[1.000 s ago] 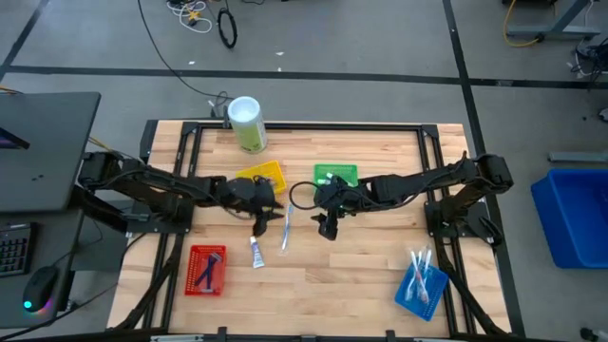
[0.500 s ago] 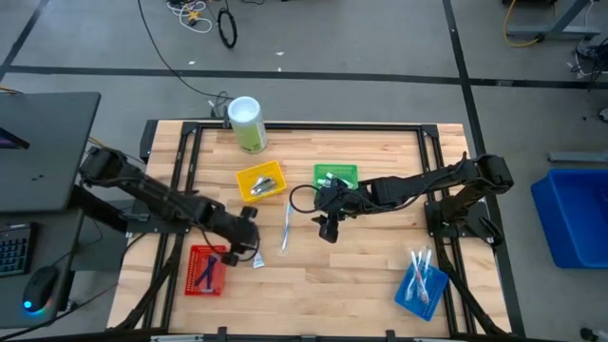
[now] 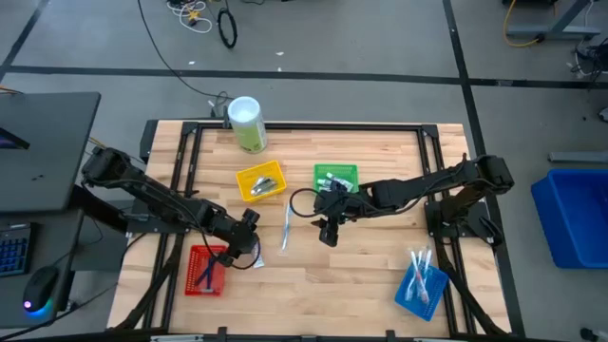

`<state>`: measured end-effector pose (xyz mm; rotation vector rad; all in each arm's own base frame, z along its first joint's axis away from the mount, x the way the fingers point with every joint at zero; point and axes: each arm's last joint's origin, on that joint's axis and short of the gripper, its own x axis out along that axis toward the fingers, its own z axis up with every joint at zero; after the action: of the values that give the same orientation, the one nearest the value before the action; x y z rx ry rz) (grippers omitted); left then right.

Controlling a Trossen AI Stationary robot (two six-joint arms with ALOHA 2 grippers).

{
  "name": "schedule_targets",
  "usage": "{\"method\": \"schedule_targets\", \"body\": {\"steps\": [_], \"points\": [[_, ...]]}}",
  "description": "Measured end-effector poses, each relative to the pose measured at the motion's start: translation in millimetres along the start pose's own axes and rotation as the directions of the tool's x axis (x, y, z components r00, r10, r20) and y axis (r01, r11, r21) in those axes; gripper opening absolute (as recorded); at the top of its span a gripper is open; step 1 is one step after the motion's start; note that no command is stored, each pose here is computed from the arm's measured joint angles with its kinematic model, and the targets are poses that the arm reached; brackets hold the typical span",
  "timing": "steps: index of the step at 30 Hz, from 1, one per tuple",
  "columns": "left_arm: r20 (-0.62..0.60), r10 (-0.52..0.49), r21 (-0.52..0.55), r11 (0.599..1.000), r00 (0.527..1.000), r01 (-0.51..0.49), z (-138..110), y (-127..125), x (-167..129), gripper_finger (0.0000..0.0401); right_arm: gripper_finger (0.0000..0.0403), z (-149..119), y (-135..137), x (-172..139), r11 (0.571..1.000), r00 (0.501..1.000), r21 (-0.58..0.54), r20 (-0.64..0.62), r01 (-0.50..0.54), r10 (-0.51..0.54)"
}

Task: Pick & Place Travel size toiletries
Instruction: Put the white toothpaste into the green bin

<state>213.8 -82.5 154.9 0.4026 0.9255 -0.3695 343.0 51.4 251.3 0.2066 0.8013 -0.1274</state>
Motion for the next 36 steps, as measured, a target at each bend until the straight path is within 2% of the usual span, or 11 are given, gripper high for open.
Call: {"method": "schedule_targets", "body": {"steps": [6, 16, 27, 32, 36], "points": [[-0.046, -0.017, 0.129, 0.991, 0.999, 0.023, -3, -3, 22, 0.024, 0.0186, -1, 6, -1, 1.0, 1.0, -0.01, 0.011, -0.016, 0.016], [-0.058, -0.058, 0.098, 0.993, 0.997, 0.063, -4, -5, 36, 0.0231, 0.0186, -1, 7, -1, 1.0, 1.0, -0.012, 0.013, -0.018, 0.018], [-0.063, -0.064, 0.156, 0.985, 0.996, 0.073, 0, -5, 34, 0.0126, 0.0186, -1, 7, -1, 1.0, 1.0, -0.011, 0.015, -0.018, 0.018], [-0.009, -0.016, 0.151, 0.988, 1.0, 0.018, 26, 3, 28, 0.0087, 0.0182, -1, 7, -1, 1.0, 1.0, -0.011, 0.015, -0.018, 0.019], [-0.039, 0.048, 0.102, 0.994, 0.998, -0.044, 43, 15, 19, 0.0075, 0.0182, -1, 7, -1, 1.0, 1.0, -0.012, 0.011, -0.017, 0.017]]}}
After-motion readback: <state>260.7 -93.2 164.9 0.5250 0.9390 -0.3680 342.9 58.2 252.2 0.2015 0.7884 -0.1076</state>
